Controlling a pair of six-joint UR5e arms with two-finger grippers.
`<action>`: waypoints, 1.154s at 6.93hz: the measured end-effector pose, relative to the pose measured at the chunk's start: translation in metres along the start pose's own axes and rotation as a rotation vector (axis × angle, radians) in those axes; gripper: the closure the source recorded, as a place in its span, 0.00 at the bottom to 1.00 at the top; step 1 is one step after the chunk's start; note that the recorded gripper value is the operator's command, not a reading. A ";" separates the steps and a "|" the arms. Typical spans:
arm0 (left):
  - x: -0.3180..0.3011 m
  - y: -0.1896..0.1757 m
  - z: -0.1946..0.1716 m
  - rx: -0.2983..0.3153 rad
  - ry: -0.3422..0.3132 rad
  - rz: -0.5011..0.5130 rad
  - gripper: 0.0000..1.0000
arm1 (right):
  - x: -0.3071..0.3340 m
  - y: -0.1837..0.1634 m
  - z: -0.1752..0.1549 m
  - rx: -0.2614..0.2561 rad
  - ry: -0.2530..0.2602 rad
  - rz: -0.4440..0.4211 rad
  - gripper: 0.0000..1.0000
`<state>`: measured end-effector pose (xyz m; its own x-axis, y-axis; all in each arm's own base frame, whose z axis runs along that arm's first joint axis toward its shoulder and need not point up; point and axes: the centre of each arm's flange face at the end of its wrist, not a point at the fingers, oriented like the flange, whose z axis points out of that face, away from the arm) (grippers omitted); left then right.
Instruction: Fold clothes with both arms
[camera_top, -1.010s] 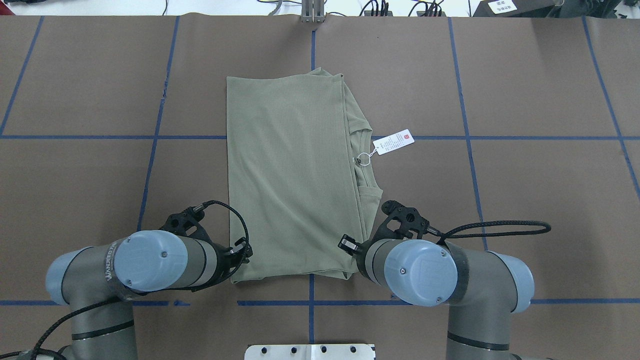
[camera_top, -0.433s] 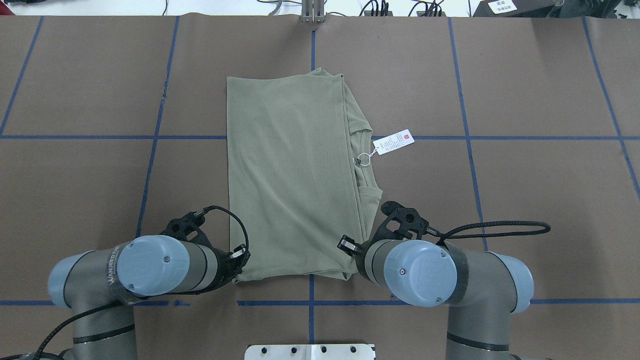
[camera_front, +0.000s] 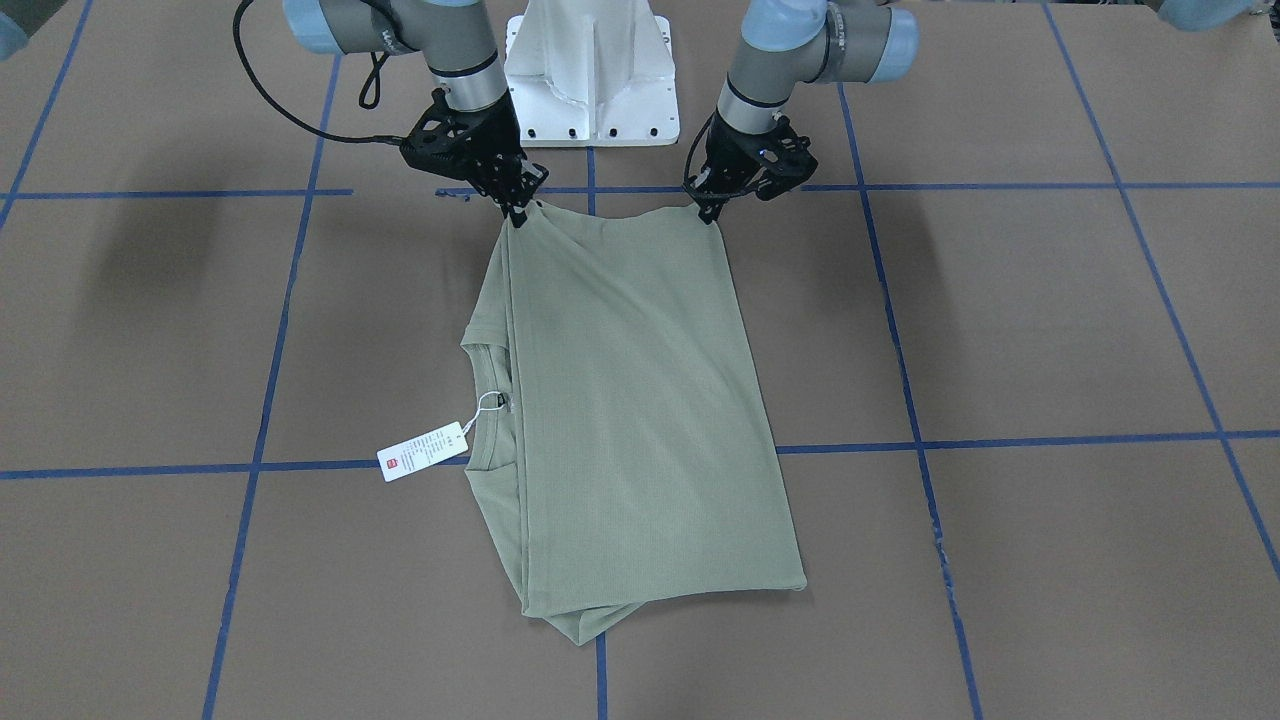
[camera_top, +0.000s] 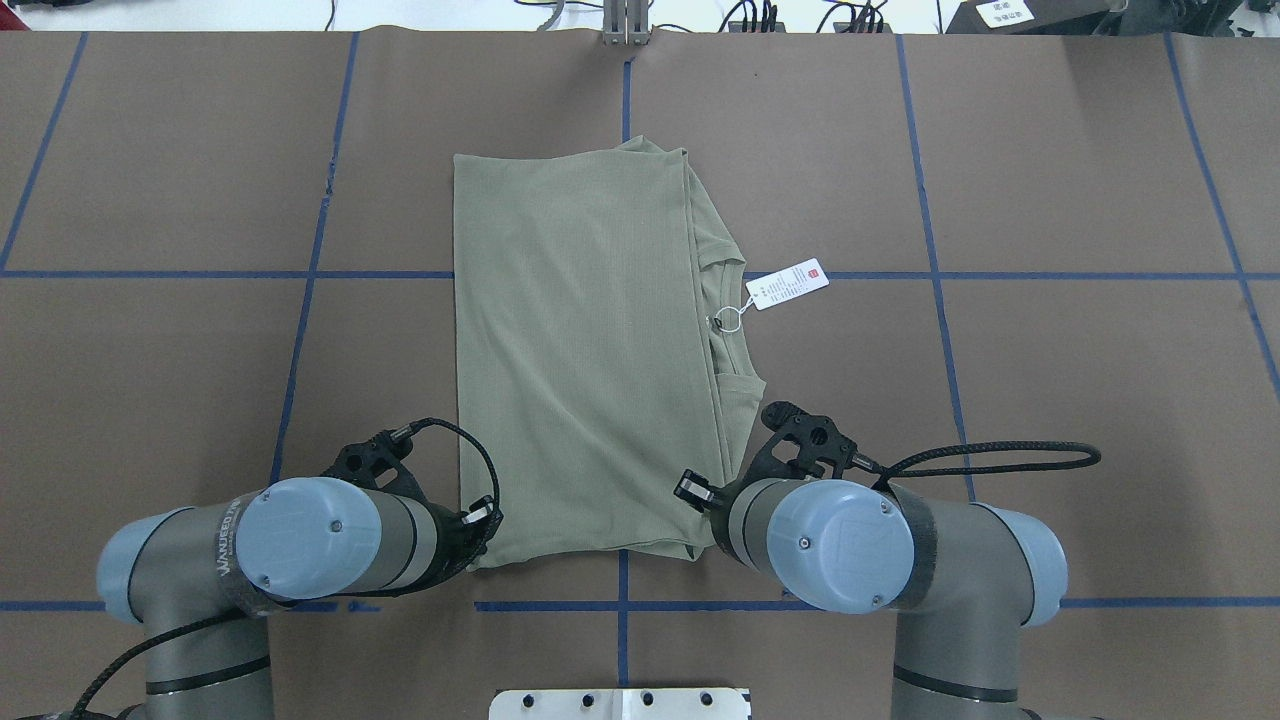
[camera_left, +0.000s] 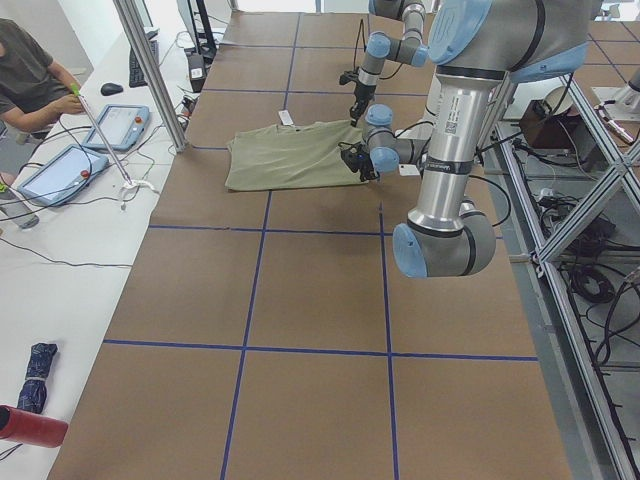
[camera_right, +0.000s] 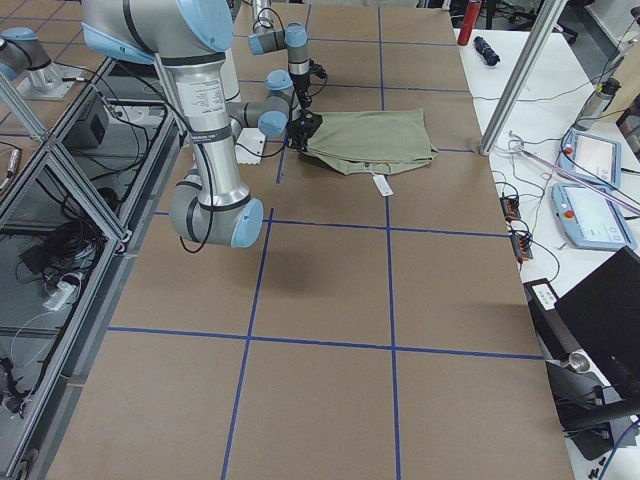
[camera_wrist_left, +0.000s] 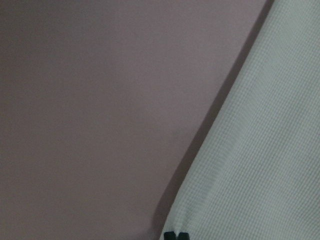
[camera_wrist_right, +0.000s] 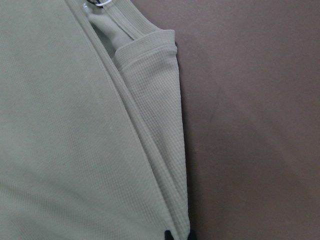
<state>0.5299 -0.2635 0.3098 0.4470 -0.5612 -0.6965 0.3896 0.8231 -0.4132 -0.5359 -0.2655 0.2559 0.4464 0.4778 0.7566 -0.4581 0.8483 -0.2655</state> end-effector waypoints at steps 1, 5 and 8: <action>0.000 0.001 -0.001 0.000 0.000 0.001 0.53 | -0.001 0.000 0.000 -0.001 -0.001 0.000 1.00; -0.004 0.015 0.002 -0.018 -0.010 0.011 1.00 | -0.001 0.001 -0.001 -0.001 -0.003 0.000 1.00; -0.003 0.019 -0.003 -0.028 -0.002 0.012 1.00 | 0.005 -0.004 -0.004 0.001 -0.001 0.002 1.00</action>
<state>0.5336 -0.2459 0.3027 0.4528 -0.5516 -0.7006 0.3620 0.8317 -0.4209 -0.5288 -0.2656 0.2582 0.4450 0.4793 0.7565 -0.4596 0.8472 -0.2664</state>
